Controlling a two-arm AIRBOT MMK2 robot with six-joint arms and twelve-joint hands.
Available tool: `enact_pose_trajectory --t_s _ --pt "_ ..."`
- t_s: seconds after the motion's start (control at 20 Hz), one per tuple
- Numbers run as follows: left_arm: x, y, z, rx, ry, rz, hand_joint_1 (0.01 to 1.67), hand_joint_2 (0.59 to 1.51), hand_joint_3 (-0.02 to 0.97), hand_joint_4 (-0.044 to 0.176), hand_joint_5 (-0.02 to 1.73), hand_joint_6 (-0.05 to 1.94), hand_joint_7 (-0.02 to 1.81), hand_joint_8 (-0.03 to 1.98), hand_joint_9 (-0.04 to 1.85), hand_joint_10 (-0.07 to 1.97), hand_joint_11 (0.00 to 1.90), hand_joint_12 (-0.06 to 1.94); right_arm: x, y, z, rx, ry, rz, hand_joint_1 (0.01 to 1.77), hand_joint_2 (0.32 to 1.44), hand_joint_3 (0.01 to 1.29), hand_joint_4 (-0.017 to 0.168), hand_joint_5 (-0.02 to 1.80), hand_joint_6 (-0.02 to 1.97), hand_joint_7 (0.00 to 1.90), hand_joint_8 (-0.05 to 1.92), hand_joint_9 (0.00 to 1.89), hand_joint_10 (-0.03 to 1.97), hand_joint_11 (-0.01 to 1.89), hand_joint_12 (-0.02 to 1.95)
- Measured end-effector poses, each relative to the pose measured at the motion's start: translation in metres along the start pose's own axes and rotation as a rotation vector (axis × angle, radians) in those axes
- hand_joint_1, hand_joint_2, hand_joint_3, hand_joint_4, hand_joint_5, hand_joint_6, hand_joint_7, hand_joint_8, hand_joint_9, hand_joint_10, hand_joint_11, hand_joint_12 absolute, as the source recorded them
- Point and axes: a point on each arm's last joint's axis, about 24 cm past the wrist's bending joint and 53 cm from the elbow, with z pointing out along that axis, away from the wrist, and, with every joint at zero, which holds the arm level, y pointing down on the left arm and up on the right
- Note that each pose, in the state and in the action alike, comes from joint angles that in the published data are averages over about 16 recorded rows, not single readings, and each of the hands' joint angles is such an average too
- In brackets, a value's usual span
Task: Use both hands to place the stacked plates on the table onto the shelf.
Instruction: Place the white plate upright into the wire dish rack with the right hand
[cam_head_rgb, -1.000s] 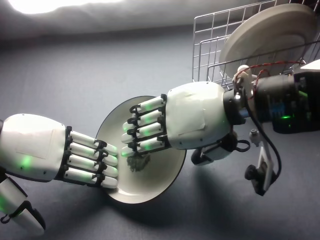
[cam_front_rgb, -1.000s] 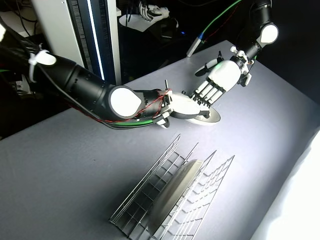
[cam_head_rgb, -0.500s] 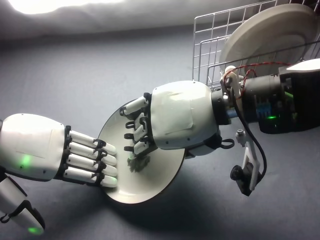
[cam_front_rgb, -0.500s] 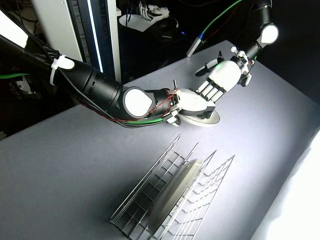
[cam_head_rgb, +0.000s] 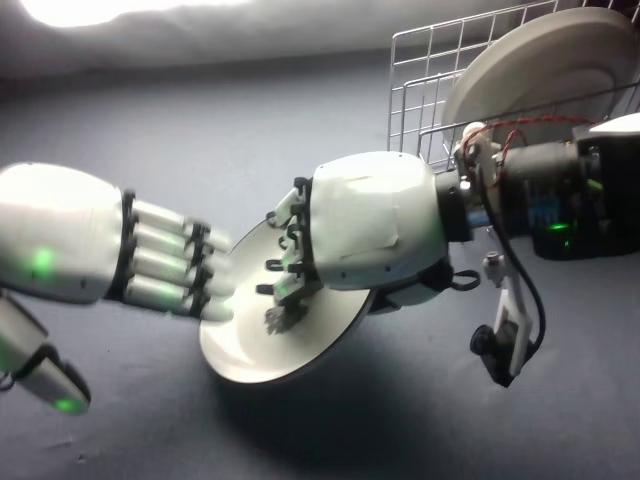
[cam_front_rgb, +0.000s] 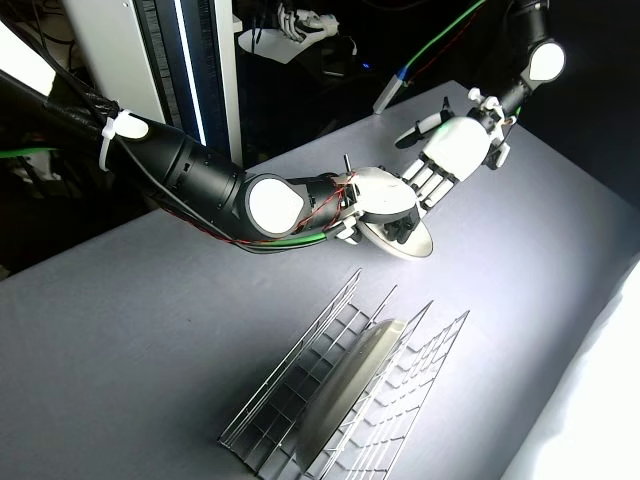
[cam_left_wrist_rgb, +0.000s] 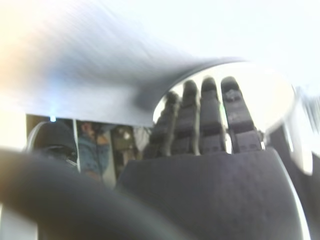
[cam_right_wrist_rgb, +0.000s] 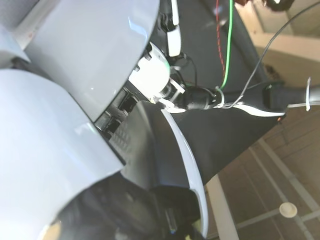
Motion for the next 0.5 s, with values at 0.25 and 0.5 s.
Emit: enact_pose_trajectory --t_s 0.25,0.5 --pt "-0.037 0.0 -0.021 -0.047 -0.081 0.017 0.02 1.12 0.017 -0.002 0.0 0.01 0.02 0.02 0.02 0.01 0.01 0.0 -0.022 -0.001 -0.013 0.017 -0.054 0.047 1.26 0.96 0.01 -0.007 0.8 0.58 1.0 0.32 0.98 1.01 0.75 1.14" --pt "-0.059 0.005 -0.045 -0.119 -0.145 0.013 0.02 1.119 0.017 -0.002 0.01 0.02 0.02 0.02 0.02 0.01 0.01 0.0 -0.051 -0.003 -0.029 0.041 -0.137 0.125 1.3 0.96 0.01 -0.004 0.84 0.8 1.05 0.49 0.98 1.05 0.73 1.15"
